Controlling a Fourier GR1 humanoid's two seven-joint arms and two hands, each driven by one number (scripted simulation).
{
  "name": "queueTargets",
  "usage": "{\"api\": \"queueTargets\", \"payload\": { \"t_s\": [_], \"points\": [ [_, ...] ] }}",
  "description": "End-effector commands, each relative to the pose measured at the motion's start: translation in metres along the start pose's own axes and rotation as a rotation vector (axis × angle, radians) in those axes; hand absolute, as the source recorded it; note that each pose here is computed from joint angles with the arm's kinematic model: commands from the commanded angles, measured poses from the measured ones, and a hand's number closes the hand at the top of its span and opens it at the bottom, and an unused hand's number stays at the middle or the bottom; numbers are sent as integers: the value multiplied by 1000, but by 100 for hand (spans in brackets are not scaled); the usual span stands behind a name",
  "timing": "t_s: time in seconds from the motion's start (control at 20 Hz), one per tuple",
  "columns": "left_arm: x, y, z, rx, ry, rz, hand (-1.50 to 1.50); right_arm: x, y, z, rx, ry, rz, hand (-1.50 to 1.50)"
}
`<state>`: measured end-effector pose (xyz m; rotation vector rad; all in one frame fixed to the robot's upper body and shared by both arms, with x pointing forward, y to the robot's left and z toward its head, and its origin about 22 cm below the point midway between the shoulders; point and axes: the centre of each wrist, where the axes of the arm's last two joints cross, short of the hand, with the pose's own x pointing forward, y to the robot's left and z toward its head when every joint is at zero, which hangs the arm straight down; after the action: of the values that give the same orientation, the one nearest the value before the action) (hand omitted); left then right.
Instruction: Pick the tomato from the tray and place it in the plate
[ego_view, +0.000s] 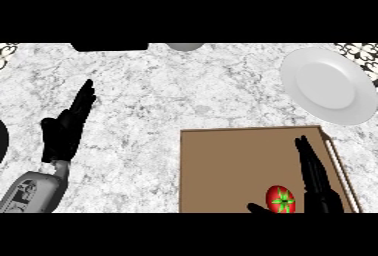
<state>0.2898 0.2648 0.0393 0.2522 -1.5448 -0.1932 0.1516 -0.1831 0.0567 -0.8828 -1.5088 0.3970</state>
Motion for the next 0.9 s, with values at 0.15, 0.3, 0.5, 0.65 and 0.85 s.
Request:
{"api": "queueTargets", "payload": {
  "t_s": [0.15, 0.3, 0.5, 0.65, 0.85],
  "points": [
    [2, -2, -9, -13, -9, 24, 0, 26, -55, 12, 187, 211, 267, -150],
    [3, -19, -8, -26, -7, 5, 0, 55, -80, 22, 237, 263, 273, -150],
    [0, -14, -6, -38, -26, -2, 0, 59, -81, 11, 300, 351, 340, -150],
    [7, 11, -16, -45, -26, 5, 0, 60, -75, 9, 339, 363, 345, -150],
    [10, -19, -14, -32, -26, 0, 0, 60, -55, -3, 350, 389, 320, -150]
  ]
}}
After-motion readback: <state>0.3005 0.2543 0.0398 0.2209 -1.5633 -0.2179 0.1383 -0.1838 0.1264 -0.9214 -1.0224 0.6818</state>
